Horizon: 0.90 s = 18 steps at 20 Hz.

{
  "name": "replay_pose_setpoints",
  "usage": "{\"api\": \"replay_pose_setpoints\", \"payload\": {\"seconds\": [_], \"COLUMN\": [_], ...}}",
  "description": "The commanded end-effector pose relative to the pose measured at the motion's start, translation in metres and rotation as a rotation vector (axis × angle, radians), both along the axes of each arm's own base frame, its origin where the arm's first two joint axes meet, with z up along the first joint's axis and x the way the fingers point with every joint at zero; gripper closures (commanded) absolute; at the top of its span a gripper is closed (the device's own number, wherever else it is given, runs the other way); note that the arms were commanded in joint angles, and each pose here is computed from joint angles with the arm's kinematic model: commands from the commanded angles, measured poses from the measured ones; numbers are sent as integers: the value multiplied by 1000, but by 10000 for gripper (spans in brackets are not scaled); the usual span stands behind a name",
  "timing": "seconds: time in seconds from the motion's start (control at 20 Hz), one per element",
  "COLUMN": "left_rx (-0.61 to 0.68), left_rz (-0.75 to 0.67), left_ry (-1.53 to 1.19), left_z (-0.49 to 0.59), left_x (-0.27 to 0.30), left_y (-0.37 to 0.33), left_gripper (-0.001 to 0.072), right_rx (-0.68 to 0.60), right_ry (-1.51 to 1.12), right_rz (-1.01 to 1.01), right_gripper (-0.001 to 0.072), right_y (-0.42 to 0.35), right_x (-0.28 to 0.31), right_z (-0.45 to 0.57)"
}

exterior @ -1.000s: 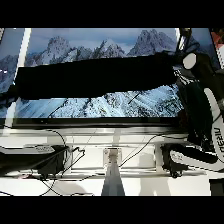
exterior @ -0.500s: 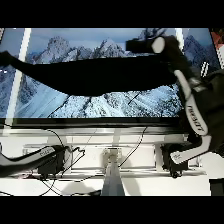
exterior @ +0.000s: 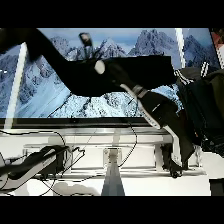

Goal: Fold the clothes and pants, and hang the long-sleeved shirts on hangers.

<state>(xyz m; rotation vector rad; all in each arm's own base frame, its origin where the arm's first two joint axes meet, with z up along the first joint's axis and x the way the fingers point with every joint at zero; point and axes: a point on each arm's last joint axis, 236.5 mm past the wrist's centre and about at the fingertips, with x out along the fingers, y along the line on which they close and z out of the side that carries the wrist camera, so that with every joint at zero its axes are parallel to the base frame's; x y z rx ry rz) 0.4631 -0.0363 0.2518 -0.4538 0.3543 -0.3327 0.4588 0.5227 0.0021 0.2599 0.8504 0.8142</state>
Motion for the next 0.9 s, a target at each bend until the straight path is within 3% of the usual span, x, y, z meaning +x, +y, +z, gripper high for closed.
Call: {"api": "replay_pose_setpoints", "payload": {"seconds": [0.0, 0.2, 0.35, 0.6, 0.8, 0.85], "left_rx": [-76, -81, -90, -77, -45, -22], "left_rz": [-83, -128, -166, -315, -422, -427], "left_ry": [-5, 39, 103, 253, 323, 306], "left_z": [8, -11, -40, -114, -168, -173], "left_x": [-4, 2, 12, 17, 5, 5], "left_y": [-39, -60, -78, -150, -231, -243], "left_gripper": [699, 698, 698, 699, 695, 580], "right_rx": [60, 49, -48, -342, -385, -400], "right_ry": [5, -4, -98, -120, -14, 21], "right_rz": [47, 9, -10, -104, -258, -273], "right_gripper": [685, 685, 685, 686, 686, 685], "right_y": [48, 26, -28, -196, -316, -335], "right_x": [-37, -12, 32, 94, 112, 109], "right_z": [-7, -3, 13, 47, 73, 71]}}
